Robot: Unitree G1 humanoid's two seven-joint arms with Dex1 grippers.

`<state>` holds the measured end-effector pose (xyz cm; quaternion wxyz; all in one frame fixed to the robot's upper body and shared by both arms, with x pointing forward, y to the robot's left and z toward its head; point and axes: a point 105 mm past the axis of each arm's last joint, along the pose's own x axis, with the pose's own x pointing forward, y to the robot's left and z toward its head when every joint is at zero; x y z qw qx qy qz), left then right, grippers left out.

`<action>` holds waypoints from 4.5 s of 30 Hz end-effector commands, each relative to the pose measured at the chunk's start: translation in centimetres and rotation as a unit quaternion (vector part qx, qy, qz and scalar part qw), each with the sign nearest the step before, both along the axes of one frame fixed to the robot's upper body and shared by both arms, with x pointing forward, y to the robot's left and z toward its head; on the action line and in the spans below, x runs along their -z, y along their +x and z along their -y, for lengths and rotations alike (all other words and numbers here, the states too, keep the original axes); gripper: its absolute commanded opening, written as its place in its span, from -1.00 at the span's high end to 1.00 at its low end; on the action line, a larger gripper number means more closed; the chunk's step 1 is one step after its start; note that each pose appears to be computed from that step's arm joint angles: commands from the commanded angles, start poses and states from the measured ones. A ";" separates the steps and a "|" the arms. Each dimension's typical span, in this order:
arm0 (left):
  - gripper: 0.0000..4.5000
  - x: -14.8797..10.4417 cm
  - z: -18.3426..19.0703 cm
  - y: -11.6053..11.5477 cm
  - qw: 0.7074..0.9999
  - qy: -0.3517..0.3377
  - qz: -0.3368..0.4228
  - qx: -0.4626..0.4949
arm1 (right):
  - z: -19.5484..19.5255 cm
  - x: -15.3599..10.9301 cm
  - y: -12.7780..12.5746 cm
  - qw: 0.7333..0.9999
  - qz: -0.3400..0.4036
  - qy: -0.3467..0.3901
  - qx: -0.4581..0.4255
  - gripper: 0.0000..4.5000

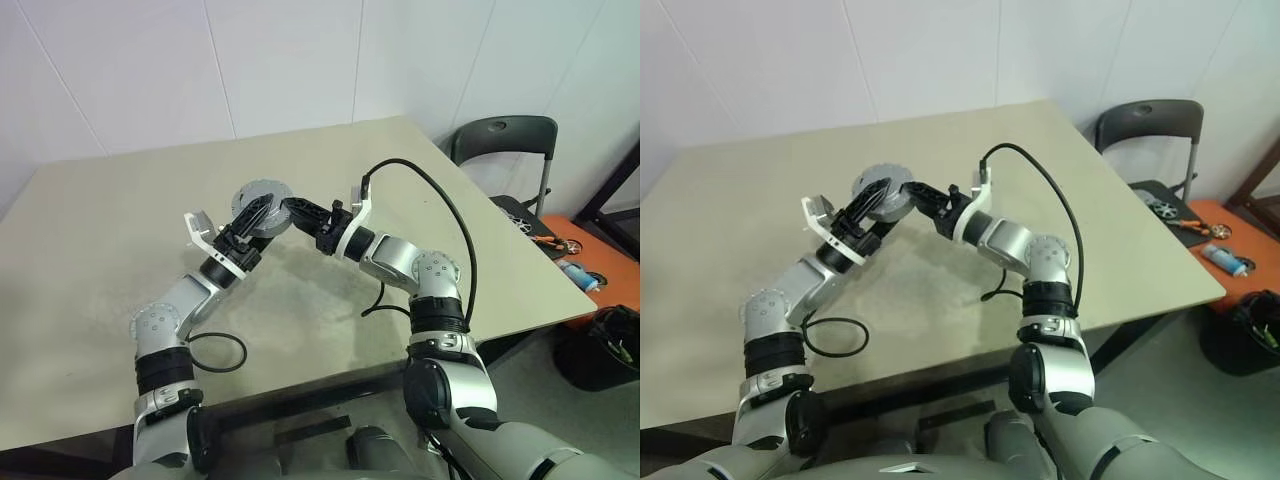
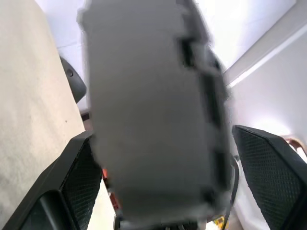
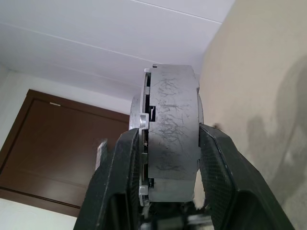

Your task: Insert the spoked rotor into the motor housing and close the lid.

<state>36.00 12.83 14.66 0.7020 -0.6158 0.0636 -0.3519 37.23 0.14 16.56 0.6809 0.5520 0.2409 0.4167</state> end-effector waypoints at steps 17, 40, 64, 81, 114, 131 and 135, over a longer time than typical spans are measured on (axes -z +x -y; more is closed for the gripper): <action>-0.14 0.0 -0.1 1.2 0.999 0.012 -0.010 -0.037 | 0.1 -2.7 -0.1 0.999 0.039 0.025 0.003 0.38; -0.06 -3.3 1.0 0.7 1.000 0.001 0.024 -0.015 | -0.2 -1.2 0.4 0.997 0.049 -0.046 0.031 0.38; -0.06 -4.3 -6.2 1.7 0.988 0.038 0.032 -0.148 | 1.7 1.6 1.7 0.995 -0.010 -0.054 0.082 -0.51; -0.06 4.2 -19.1 1.6 0.901 0.239 -0.092 -0.350 | 0.7 3.4 1.3 0.994 -0.020 -0.086 0.070 -0.51; -0.99 2.5 -34.9 -9.5 0.814 0.381 -0.127 -0.419 | 0.1 4.5 1.6 0.991 -0.015 -0.112 0.073 -0.52; -0.99 -4.1 -25.4 -1.0 0.857 0.422 0.085 -0.283 | 3.7 -0.1 1.5 0.972 0.153 -0.156 0.088 -0.52; -0.99 -3.3 -17.1 1.5 0.882 0.402 0.150 -0.195 | 5.2 -1.1 1.8 0.957 0.189 -0.169 0.143 -0.52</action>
